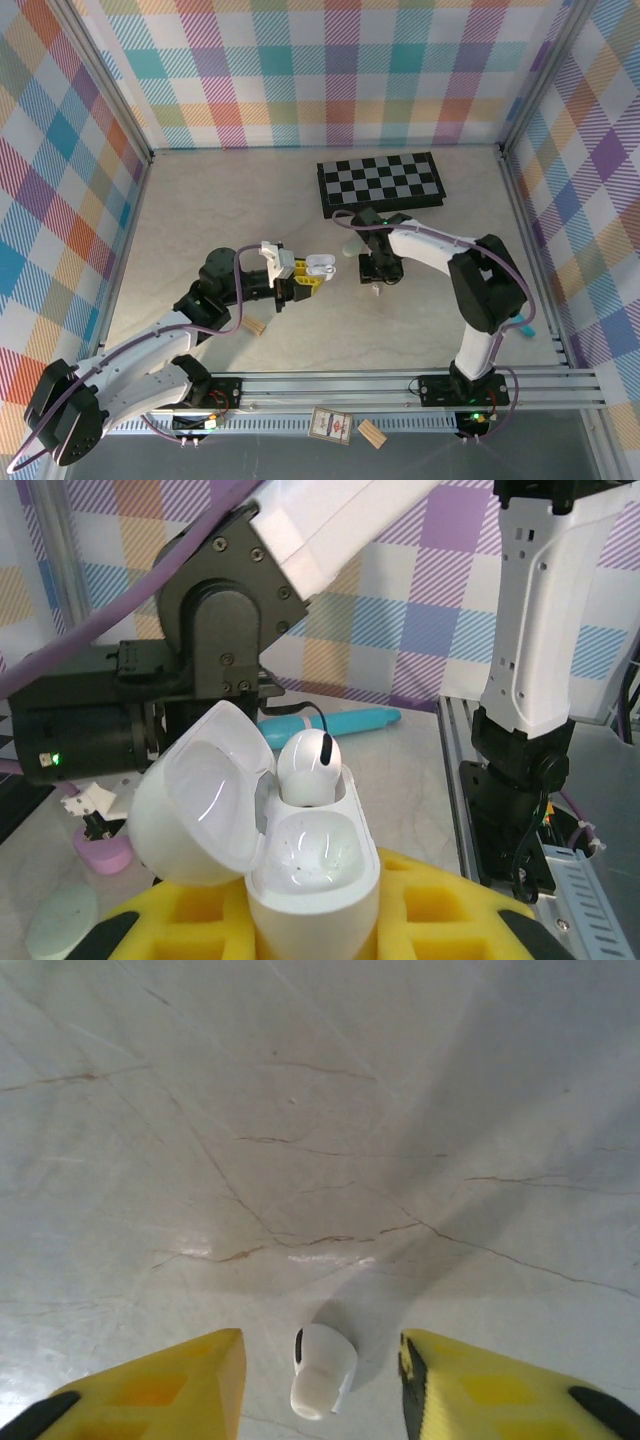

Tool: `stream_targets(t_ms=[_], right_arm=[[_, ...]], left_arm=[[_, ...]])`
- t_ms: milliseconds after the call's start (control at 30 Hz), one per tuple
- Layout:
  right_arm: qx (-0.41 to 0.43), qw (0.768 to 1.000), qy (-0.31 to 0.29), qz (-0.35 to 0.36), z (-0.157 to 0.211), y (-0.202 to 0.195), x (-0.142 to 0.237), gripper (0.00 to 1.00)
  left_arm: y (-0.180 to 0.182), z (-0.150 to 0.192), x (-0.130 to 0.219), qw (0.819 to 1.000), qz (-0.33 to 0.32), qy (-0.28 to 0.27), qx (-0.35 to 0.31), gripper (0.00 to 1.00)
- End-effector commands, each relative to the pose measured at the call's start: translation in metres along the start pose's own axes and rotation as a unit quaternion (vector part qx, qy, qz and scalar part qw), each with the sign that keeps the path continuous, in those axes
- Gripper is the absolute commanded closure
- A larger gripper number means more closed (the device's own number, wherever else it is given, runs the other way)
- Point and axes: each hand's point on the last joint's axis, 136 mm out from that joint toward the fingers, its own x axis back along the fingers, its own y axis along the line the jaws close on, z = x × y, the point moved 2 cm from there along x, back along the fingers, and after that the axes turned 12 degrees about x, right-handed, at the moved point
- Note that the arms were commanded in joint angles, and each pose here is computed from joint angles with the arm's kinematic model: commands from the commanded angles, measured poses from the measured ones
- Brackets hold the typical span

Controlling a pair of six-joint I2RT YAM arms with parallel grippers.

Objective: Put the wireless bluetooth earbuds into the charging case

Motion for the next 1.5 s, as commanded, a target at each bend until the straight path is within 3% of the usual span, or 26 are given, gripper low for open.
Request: stream_targets(t_ms=[0,533,767,967,1233,1467], right_arm=[[-0.016,0.999,0.036,0.021,0.010,-0.005,-0.002,0.61],[-0.017,0.999,0.038,-0.003,0.009,0.003,-0.011,0.78],[-0.016,0.999,-0.044,-0.020,-0.003,0.003,0.017,0.79],[0.005,0.987,-0.151,-0.046,-0.013,0.003,0.049,0.80],[0.048,0.929,-0.352,-0.102,-0.012,0.004,0.129,0.81],[0.090,0.865,-0.471,-0.146,0.007,0.013,0.203,0.82]], left_arm=[[0.001,0.003,0.004,1.000,-0.008,-0.001,-0.012,0.97],[0.006,0.002,-0.001,1.000,-0.007,0.004,-0.014,0.96],[0.008,0.003,-0.003,1.000,-0.008,0.005,-0.011,0.97],[0.011,0.005,-0.004,1.000,-0.010,0.004,-0.003,0.97],[0.014,0.006,-0.007,1.000,-0.008,-0.002,0.014,0.96],[0.020,0.006,-0.018,1.000,-0.005,0.004,0.028,0.96]])
